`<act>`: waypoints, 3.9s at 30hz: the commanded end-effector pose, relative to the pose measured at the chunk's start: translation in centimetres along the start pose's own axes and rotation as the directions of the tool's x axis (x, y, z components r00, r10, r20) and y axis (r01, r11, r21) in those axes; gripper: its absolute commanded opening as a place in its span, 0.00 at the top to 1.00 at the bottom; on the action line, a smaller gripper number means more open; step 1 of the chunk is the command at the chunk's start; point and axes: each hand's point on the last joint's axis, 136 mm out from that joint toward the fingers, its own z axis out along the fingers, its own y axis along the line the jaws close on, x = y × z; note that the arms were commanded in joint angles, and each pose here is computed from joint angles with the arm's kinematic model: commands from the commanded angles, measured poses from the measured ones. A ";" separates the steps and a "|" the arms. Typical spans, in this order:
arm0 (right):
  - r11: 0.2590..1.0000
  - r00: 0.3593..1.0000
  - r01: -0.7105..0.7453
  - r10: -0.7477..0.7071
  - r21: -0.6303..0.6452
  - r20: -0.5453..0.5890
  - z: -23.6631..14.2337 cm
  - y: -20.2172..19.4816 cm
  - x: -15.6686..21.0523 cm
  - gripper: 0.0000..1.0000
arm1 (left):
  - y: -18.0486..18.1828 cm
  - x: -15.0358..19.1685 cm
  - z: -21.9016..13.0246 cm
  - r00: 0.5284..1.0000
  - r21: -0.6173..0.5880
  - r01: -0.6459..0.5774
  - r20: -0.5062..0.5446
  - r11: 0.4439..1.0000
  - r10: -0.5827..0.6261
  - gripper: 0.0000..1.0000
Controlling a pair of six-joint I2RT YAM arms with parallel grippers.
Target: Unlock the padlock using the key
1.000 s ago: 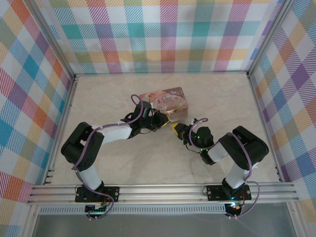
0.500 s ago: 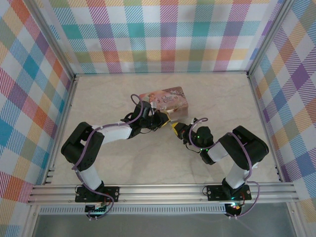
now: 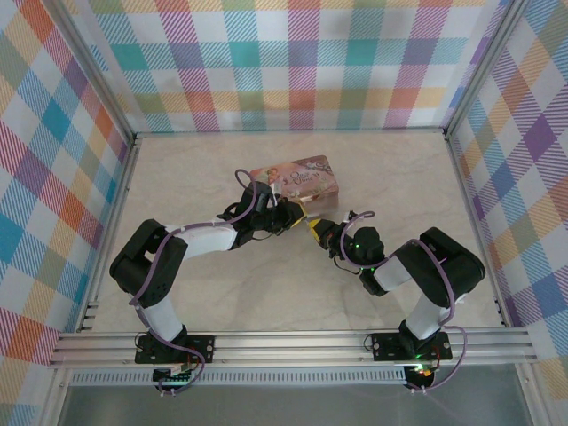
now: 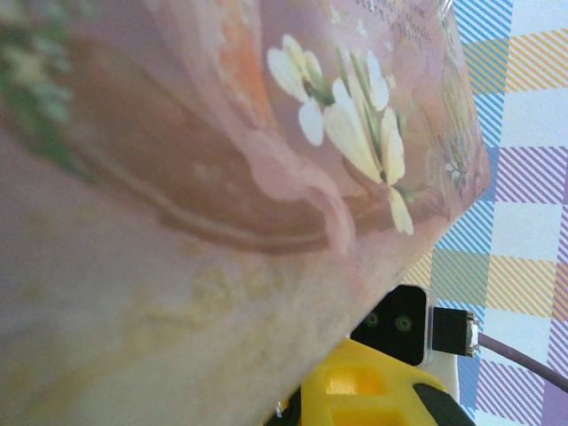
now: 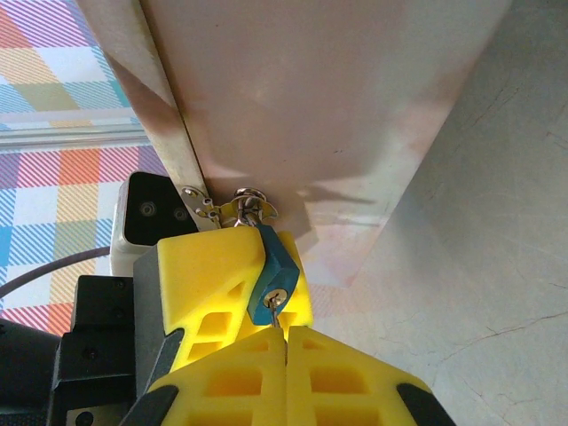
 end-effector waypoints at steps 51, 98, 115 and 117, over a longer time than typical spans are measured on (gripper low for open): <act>0.962 0.969 -0.236 0.244 -0.138 0.045 2.8 3.9 -1.3 1.00 | -3.1 1.9 -0.6 0.998 0.129 -0.011 -0.067 0.992 0.019 0.94; 0.957 0.976 -0.220 0.215 -0.187 -0.045 6.2 6.5 -1.5 1.00 | -4.5 3.3 -1.0 0.988 0.178 -0.042 -0.140 0.983 0.068 0.97; 0.973 0.982 -0.191 0.188 -0.127 -0.034 4.6 4.2 -1.2 0.79 | -2.9 2.2 -1.2 0.993 0.112 -0.047 -0.100 0.993 0.058 0.98; 0.977 0.983 -0.184 0.183 -0.108 -0.024 3.8 3.4 -1.3 0.74 | -2.5 1.7 -1.4 0.995 0.097 -0.047 -0.083 0.994 0.055 0.97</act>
